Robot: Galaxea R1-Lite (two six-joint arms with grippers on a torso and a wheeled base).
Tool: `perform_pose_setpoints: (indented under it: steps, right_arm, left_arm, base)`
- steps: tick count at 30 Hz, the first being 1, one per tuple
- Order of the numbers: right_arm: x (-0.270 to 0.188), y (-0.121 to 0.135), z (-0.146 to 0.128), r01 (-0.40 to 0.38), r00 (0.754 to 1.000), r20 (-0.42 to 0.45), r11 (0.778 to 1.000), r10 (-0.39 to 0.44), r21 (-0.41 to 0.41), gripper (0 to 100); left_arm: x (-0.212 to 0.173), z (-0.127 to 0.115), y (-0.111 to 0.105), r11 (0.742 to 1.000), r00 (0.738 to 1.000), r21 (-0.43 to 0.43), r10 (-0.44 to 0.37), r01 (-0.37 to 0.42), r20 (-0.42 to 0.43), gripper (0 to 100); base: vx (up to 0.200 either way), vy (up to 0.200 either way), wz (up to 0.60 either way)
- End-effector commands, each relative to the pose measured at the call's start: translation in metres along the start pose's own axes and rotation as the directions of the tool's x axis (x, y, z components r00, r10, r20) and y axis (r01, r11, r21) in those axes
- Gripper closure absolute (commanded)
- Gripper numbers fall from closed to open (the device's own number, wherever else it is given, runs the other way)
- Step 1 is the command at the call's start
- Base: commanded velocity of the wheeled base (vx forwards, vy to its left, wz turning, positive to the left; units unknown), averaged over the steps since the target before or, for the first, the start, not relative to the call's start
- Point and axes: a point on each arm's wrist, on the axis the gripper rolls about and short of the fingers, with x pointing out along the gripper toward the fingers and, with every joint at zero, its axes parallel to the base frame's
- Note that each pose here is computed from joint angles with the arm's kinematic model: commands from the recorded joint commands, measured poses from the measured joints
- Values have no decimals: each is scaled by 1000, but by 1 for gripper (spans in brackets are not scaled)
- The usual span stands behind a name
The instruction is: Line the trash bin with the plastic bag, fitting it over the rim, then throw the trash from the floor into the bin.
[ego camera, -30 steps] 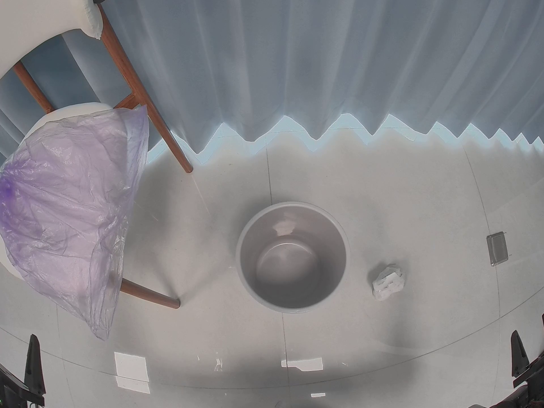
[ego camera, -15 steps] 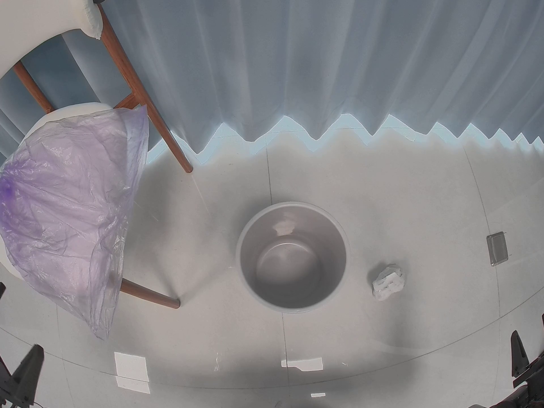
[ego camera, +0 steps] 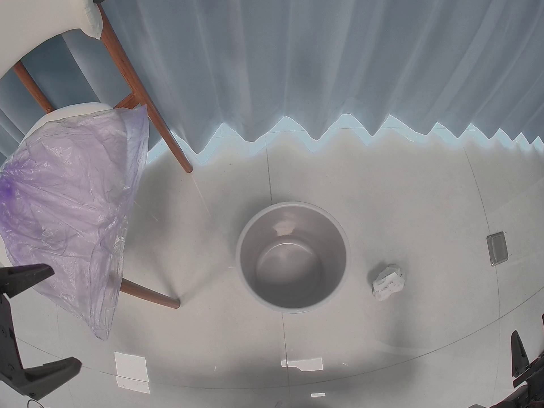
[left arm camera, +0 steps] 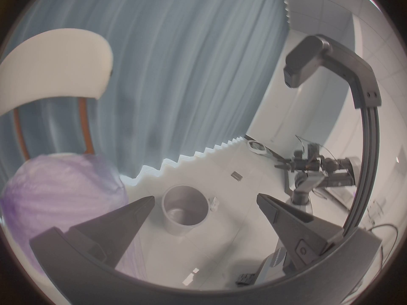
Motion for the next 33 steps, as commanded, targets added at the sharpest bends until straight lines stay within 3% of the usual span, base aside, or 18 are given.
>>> perform_pose_setpoints:
  steps: [1,6,10,14,15,16,17,18,19,20,21,26,30,33]
  right_arm:
    - [0,0,-5,0,1000,1,1000,0,0,0]
    - [0,0,-5,-1,1000,1,1000,1,0,0]
    - [0,0,-5,-1,1000,1,1000,1,0,0]
    - [0,0,-5,0,1000,1,1000,0,0,0]
    - [0,0,-5,0,1000,1,1000,0,0,0]
    - [0,0,-5,0,1000,1,1000,0,0,0]
    - [0,0,-5,0,1000,1,1000,0,0,0]
    - [0,0,-5,-1,1000,1,1000,1,0,0]
    - [0,0,-5,-1,1000,1,1000,1,0,0]
    - [0,0,-5,-1,1000,1,1000,1,0,0]
    - [0,0,-5,-1,1000,1,1000,1,0,0]
    - [0,0,-5,-1,1000,1,1000,1,0,0]
    - [0,0,-5,-1,1000,1,1000,1,0,0]
    - [0,0,-5,-1,1000,1,1000,1,1,0]
  left_arm:
    - [42,10,19,984,985,82,-150,157,-88,0]
    - [72,14,20,938,959,212,-248,274,-140,0]
    - [86,19,15,928,951,229,-262,295,-163,0]
    - [110,21,5,933,959,273,-174,234,-225,0]
    - [113,22,3,940,967,300,-91,162,-237,0]
    - [113,22,3,941,968,307,-69,143,-239,0]
    - [116,20,0,942,966,328,22,66,-259,0]
    - [117,20,0,942,964,333,43,49,-264,0]
    - [120,18,-1,928,943,367,172,-58,-287,0]
    - [121,18,-1,925,937,372,194,-77,-289,0]
    - [124,17,0,902,906,398,299,-167,-298,0]
    - [137,17,-6,861,857,411,431,-298,-281,0]
    - [152,16,0,765,747,467,603,-442,-281,0]
    - [162,8,5,713,673,498,676,-493,-302,0]
  base:
    - [0,0,0]
    - [0,0,0]
    - [0,0,0]
    - [0,0,0]
    - [0,0,0]
    - [0,0,0]
    - [0,0,0]
    - [0,0,0]
    - [0,0,0]
    - [0,0,0]
    - [0,0,0]
    - [0,0,0]
    - [0,0,0]
    - [0,0,0]
